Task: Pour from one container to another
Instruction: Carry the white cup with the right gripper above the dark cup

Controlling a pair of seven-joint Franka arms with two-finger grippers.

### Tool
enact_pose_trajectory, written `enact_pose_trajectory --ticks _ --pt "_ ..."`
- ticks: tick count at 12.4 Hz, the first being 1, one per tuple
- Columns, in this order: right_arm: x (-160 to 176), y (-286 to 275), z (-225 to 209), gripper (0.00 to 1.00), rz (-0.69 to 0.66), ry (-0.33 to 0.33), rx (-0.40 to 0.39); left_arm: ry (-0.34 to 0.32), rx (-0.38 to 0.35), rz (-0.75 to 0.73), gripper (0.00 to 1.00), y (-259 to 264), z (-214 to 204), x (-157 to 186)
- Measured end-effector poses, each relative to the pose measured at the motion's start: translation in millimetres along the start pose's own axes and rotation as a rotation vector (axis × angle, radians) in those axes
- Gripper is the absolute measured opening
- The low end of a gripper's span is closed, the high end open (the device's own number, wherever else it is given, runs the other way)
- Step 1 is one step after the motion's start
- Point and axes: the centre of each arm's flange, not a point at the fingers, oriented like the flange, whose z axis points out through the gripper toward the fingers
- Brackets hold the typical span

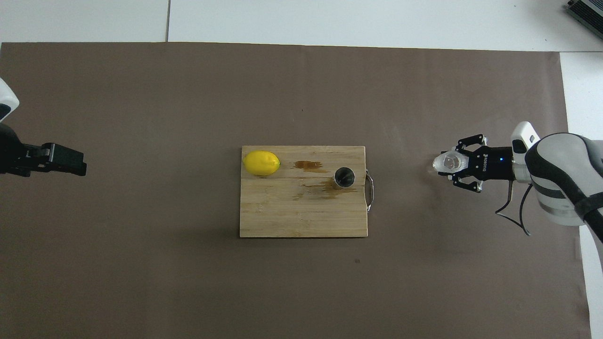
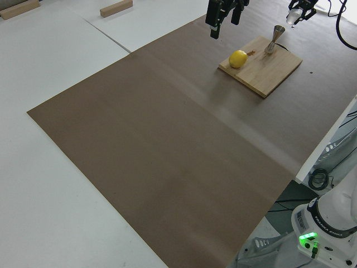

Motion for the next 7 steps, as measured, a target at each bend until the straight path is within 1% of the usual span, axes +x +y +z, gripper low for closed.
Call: enact_pose_trajectory --ticks 1,3,7 --pt "23 0 1 0.52 0.011 -0.006 0.003 0.000 0.000 0.000 1.00 0 0 0" --pt "60 -1 1 0.52 0.034 -0.030 0.011 0.000 0.000 0.000 1.00 0 0 0" --pt "115 -7 19 0.52 0.086 -0.050 0.039 -0.001 0.000 0.000 1.00 0 0 0"
